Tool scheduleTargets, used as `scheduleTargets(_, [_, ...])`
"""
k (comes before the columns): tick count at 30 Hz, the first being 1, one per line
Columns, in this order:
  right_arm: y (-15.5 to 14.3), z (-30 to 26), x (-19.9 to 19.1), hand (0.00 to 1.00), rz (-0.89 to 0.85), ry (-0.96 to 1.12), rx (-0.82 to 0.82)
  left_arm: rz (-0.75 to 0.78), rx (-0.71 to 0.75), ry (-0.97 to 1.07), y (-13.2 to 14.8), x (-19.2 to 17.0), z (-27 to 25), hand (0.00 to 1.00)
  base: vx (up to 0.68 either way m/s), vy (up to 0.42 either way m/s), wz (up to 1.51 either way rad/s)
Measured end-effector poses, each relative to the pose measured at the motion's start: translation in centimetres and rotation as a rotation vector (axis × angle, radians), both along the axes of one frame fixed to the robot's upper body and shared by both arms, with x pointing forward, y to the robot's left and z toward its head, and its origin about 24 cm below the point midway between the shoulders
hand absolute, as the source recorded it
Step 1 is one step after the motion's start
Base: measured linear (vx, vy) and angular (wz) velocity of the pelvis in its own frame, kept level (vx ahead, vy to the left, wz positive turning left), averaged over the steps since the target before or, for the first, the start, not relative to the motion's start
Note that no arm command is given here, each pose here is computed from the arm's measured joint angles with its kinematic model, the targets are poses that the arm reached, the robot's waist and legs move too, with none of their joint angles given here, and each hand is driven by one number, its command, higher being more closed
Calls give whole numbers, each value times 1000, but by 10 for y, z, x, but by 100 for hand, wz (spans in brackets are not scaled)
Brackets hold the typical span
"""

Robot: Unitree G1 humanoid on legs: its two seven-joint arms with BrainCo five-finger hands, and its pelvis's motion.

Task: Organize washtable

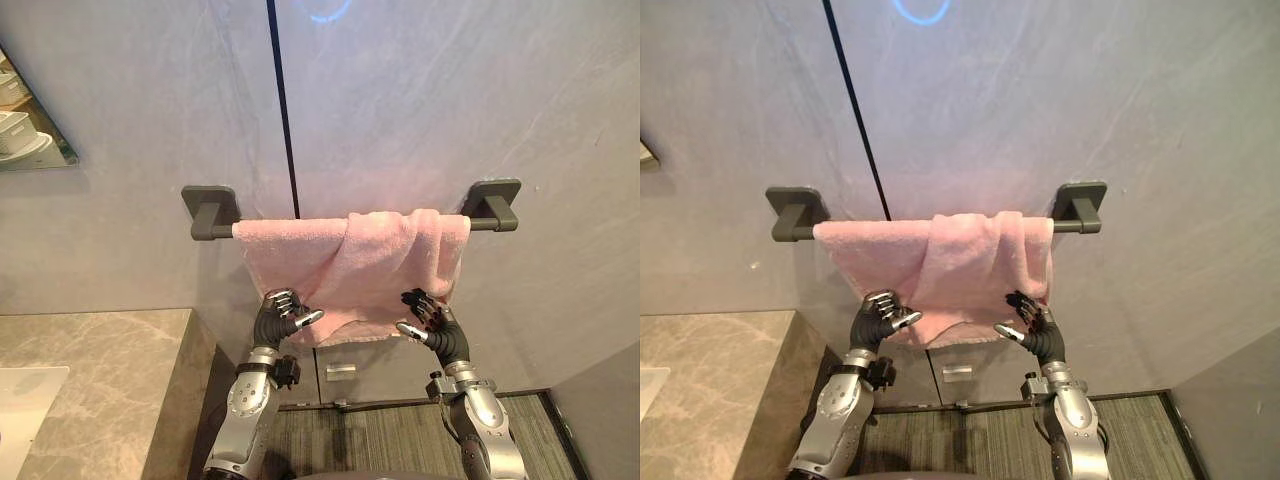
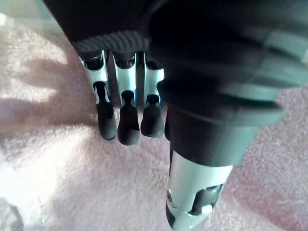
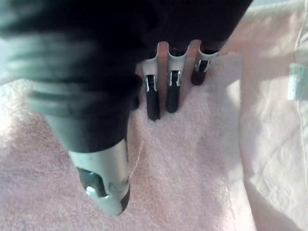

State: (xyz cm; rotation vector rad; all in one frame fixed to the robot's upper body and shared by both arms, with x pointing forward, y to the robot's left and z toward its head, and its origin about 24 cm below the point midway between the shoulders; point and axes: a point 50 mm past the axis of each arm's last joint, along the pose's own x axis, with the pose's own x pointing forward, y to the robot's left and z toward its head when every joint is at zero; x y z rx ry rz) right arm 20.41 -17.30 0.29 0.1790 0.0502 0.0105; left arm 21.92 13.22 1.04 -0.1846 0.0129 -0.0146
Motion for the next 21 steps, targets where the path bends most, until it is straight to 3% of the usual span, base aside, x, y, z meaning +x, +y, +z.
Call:
scheduleTargets(11, [-34, 8, -9, 0, -209, -29, -10, 205, -67, -116, 41, -10, 27, 0, -5, -3, 1])
scheduleTargets(21, [-53, 21, -22, 0, -355, -98, 5, 307, -99, -160, 56, -24, 38, 0, -10, -5, 0])
